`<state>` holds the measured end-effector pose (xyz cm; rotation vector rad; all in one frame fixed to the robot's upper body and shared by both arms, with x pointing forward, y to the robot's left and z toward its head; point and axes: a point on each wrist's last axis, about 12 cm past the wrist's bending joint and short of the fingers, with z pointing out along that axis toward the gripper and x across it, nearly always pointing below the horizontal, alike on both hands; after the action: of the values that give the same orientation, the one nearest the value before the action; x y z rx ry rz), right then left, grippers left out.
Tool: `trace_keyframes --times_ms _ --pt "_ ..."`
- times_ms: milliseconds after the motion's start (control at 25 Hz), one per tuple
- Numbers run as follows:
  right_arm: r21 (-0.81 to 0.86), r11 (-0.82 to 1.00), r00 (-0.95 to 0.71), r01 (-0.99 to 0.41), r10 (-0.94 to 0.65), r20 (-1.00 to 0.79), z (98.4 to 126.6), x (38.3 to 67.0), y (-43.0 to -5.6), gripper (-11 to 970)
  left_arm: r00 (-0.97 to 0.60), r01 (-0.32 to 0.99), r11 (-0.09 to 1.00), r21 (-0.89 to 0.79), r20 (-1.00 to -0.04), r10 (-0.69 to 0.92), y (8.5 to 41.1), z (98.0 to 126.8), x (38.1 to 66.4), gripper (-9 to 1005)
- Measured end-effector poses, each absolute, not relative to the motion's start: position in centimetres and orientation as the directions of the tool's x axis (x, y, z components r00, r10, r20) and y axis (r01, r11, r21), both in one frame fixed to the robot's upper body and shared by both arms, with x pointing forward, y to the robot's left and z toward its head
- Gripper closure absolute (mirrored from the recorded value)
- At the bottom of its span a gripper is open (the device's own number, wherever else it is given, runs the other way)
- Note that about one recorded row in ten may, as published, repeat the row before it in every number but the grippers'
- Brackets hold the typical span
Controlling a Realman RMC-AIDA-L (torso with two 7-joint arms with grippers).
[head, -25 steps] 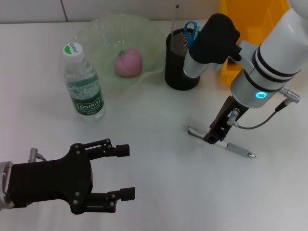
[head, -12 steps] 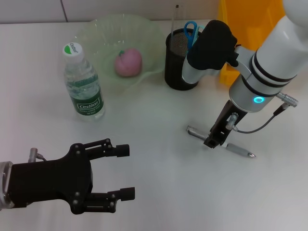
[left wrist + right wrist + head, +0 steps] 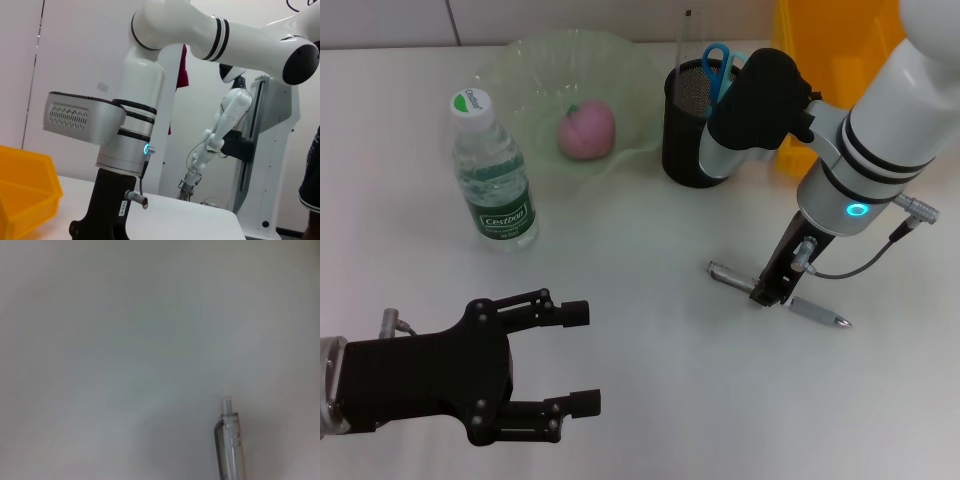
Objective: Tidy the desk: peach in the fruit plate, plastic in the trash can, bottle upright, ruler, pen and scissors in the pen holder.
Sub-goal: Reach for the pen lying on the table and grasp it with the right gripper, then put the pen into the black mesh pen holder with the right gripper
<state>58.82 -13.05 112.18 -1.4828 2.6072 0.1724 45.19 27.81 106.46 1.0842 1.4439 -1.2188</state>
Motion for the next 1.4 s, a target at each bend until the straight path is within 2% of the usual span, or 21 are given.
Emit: trace_keyframes --times_ms 320,400,640,760,800,840,960,1080,1200,1240,1400 --pt "0.033 0.51 -0.507 -0.86 -0.844 -0.172 112.1 58.8 -13.1 727 -0.183 0.977 0.12 -0.175 -0.981 0.059 27.8 106.4 45.2 169" --pt "0.036 0.51 -0.507 -0.86 -0.842 -0.182 112.4 58.8 -13.0 837 -0.183 0.977 0.121 -0.175 -0.981 0.06 27.9 106.4 45.2 169" --pt "0.035 0.528 -0.518 -0.849 -0.816 -0.258 113.7 59.1 -13.2 838 -0.183 0.977 0.122 -0.175 -0.981 0.061 27.9 106.4 45.2 169" --pt "0.061 0.565 -0.53 -0.823 -0.724 -0.441 116.5 59.5 -14.0 836 -0.182 0.977 0.125 -0.173 -0.981 0.061 28.0 106.4 45.1 169" --pt "0.08 0.569 -0.49 -0.819 -0.62 -0.612 118.5 59.7 -15.1 836 -0.182 0.977 0.125 -0.174 -0.981 0.06 27.9 106.4 45.1 169" --pt "0.08 0.569 -0.49 -0.819 -0.62 -0.612 118.5 59.7 -15.1 835 -0.182 0.977 0.125 -0.174 -0.981 0.06 27.9 106.4 45.1 169" --pt "0.057 0.56 -0.34 -0.827 -0.416 -0.844 119.6 59.9 -17.0 834 -0.182 0.977 0.124 -0.173 -0.982 0.06 27.9 106.4 45.1 169" --pt "0.027 0.566 -0.199 -0.824 -0.245 -0.949 118.7 59.8 -18.4 833 -0.181 0.977 0.124 -0.173 -0.982 0.06 27.9 106.4 45.1 169" --pt "-0.017 0.579 -0.058 -0.815 -0.111 -0.992 115.8 59.9 -19.4 831 -0.18 0.977 0.125 -0.172 -0.982 0.059 27.9 106.5 45.2 169" --pt "-0.017 0.579 -0.058 -0.815 -0.111 -0.992 115.8 59.9 -19.4 831 -0.18 0.977 0.125 -0.172 -0.982 0.059 27.9 106.5 45.2 169" --pt "-0.092 0.648 0.107 -0.756 -0.016 -0.994 112.5 59.9 -20.4 829 -0.179 0.978 0.124 -0.17 -0.982 0.06 27.9 106.5 45.3 169"
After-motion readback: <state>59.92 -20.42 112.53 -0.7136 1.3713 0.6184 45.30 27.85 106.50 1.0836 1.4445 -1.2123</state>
